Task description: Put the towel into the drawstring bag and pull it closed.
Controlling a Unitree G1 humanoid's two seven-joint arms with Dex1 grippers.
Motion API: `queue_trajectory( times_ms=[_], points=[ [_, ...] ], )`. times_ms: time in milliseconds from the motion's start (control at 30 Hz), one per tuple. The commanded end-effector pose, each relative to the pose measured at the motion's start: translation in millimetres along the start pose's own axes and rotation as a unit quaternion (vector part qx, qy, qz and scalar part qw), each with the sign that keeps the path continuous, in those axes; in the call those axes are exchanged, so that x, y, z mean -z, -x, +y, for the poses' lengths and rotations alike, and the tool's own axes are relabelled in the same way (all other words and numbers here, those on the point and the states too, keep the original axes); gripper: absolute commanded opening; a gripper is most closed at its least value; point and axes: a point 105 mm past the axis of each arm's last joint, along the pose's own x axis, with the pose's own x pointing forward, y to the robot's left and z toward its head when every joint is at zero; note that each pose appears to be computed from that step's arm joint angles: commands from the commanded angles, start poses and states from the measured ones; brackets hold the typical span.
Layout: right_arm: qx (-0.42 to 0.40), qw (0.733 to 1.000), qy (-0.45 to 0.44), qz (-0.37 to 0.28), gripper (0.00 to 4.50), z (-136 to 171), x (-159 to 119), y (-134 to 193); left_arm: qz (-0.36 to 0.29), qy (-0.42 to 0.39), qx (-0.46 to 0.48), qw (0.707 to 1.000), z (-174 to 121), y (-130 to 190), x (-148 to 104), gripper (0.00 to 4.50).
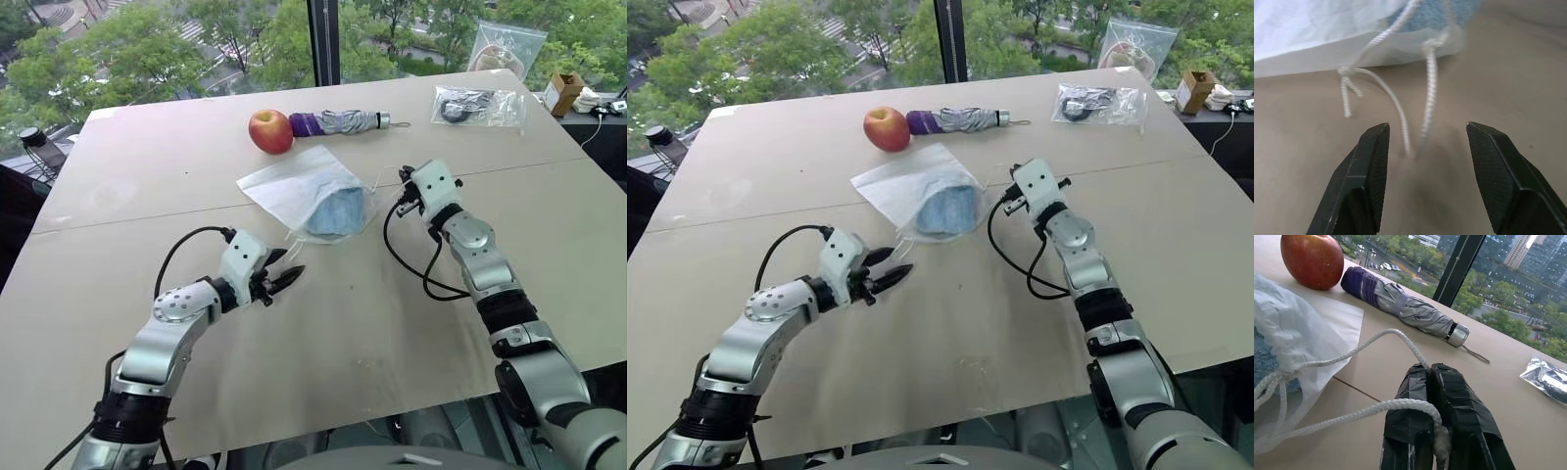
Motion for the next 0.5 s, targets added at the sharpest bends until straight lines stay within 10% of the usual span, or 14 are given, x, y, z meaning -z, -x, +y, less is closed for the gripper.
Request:
queue_trajectory(
  times_ms=[33, 167, 500],
  points=[
    [0.016, 0.999, 0.010, -0.031, 0.00, -11.3, -17.6, -3.3, -0.085, 0.012, -0.033, 0.996, 6.8, -4.7, -23.0, 1.49],
    [0.019, 0.999, 0.009, -0.032, 0.00, -12.1, -17.6, -2.9, -0.113, 0.032, -0.076, 0.990, 13.9, -4.9, -22.0, 0.04],
    [0.234, 0.970, -0.012, -0.064, 0.00, -91.6, -32.3, 9.5, -0.167, -0.148, -0.375, 0.900, 85.9, 39.7, -57.4, 0.04]
  ],
)
